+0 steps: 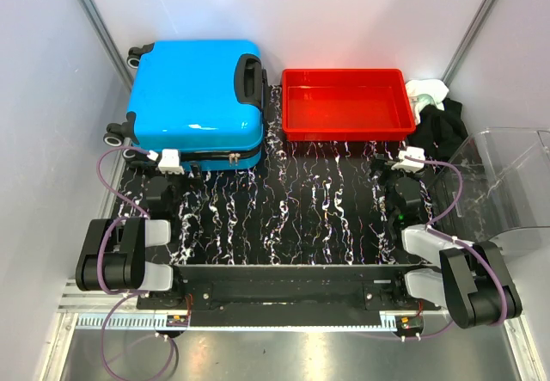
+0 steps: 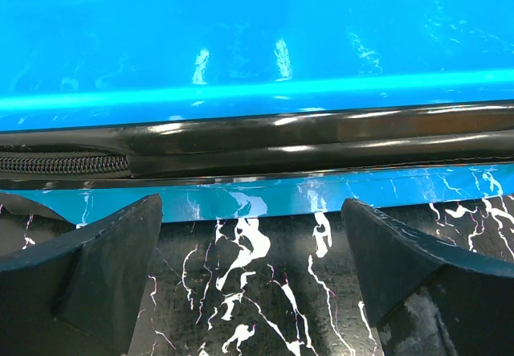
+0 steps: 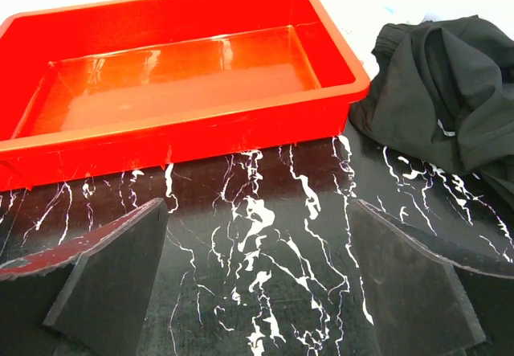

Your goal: Open, take out, and arrange the luggage

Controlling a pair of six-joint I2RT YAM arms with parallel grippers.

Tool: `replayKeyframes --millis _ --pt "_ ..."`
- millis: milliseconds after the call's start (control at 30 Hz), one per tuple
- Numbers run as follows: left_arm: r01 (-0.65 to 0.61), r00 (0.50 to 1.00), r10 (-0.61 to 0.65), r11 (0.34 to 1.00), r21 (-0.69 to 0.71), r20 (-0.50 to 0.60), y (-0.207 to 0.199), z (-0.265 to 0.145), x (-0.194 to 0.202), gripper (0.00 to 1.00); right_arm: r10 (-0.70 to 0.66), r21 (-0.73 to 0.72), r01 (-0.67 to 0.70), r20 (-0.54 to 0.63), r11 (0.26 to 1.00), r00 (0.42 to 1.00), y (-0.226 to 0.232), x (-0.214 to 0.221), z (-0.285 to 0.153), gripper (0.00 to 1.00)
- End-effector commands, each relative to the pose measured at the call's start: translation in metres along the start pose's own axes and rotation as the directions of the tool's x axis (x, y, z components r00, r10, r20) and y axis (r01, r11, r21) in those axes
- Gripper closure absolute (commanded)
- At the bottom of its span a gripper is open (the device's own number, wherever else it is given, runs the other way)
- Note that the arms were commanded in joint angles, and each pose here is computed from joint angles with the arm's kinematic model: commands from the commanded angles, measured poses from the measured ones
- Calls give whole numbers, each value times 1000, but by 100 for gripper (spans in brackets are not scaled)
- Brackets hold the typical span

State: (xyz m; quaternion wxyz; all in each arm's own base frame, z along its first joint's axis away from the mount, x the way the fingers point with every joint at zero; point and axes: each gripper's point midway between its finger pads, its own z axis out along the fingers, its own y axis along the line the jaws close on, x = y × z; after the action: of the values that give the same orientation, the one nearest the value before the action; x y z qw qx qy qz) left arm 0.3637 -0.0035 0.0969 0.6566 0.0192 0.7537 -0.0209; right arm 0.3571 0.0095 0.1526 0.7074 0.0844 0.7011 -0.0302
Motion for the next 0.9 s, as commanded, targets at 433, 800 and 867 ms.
replayKeyframes --millis 433,800,867 --pt "-50 997 51 999 14 -50 2 15 -44 1 53 -158 -89 -217 983 975 45 -38 8 3" --pt "-218 958 250 953 209 -141 -20 -43 -75 1 67 -394 -218 -361 893 930 169 -90 15 6" --pt "-249 948 290 934 256 -134 -26 -49 -106 1 56 -427 -231 -383 874 922 197 -98 25 7"
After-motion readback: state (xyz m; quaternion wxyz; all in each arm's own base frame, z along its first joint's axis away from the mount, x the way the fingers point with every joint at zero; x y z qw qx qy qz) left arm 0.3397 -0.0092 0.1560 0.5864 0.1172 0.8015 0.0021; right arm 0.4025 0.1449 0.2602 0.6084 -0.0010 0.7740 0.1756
